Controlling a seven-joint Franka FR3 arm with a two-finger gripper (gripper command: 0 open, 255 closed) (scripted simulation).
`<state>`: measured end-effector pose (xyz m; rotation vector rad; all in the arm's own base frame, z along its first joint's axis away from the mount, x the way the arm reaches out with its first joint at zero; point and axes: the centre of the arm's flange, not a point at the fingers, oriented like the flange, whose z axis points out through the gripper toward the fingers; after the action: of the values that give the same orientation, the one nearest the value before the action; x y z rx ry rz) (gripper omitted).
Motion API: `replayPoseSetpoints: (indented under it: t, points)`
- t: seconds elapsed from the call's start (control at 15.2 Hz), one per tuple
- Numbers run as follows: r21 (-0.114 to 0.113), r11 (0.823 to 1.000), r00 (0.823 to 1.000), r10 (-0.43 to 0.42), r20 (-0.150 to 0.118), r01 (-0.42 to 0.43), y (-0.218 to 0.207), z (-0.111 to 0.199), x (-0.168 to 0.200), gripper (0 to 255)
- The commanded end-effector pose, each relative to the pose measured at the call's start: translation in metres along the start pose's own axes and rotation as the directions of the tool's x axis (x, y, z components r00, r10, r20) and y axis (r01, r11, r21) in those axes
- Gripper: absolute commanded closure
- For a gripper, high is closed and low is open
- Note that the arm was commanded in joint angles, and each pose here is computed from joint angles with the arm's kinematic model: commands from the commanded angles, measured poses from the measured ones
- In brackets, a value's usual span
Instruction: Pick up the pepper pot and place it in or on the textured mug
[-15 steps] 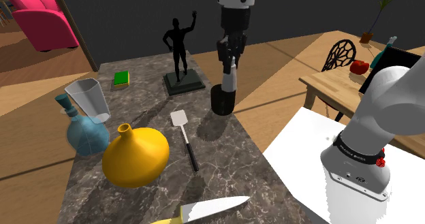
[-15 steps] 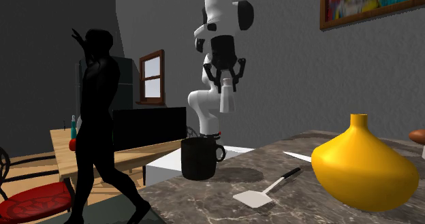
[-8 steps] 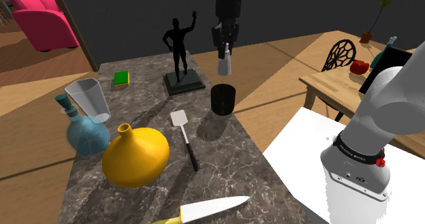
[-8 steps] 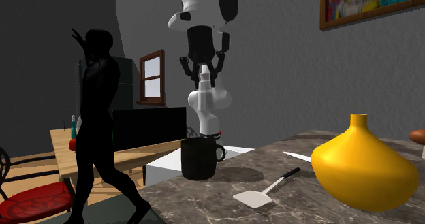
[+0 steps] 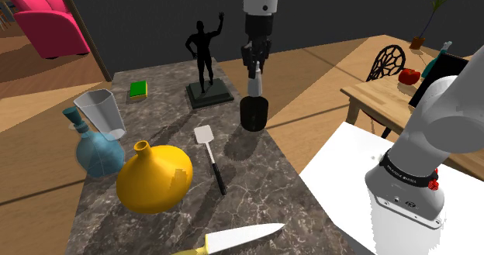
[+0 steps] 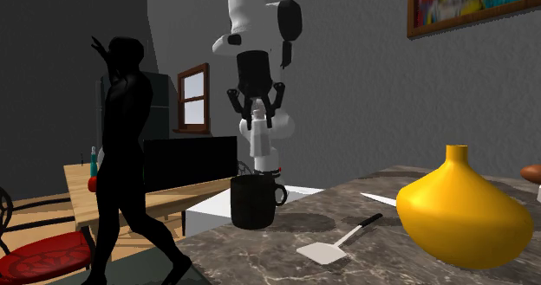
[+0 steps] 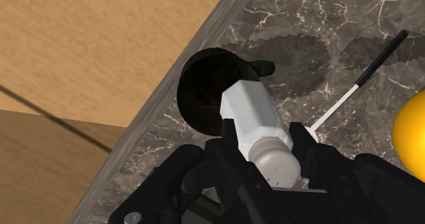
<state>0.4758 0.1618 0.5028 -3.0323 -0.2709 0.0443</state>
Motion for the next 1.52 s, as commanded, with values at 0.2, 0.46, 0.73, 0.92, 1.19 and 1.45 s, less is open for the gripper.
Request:
replayPoseSetpoints:
  t: [0.2, 0.46, 0.73, 0.92, 1.19, 1.45]
  points:
    - [0.000, 1.000, 1.000, 0.000, -0.001, 0.000, 0.003, 0.026, 0.001, 255]
    - [0.000, 1.000, 1.000, 0.000, -0.001, 0.000, 0.005, 0.052, 0.002, 255]
    - [0.000, 1.000, 1.000, 0.000, -0.001, 0.000, 0.005, 0.052, 0.002, 255]
    - [0.000, 1.000, 1.000, 0.000, -0.001, 0.000, 0.005, 0.052, 0.002, 255]
    - [0.000, 1.000, 1.000, 0.000, -0.001, 0.000, 0.005, 0.052, 0.002, 0]
    - [0.000, 1.000, 1.000, 0.000, -0.001, 0.000, 0.005, 0.038, 0.002, 0]
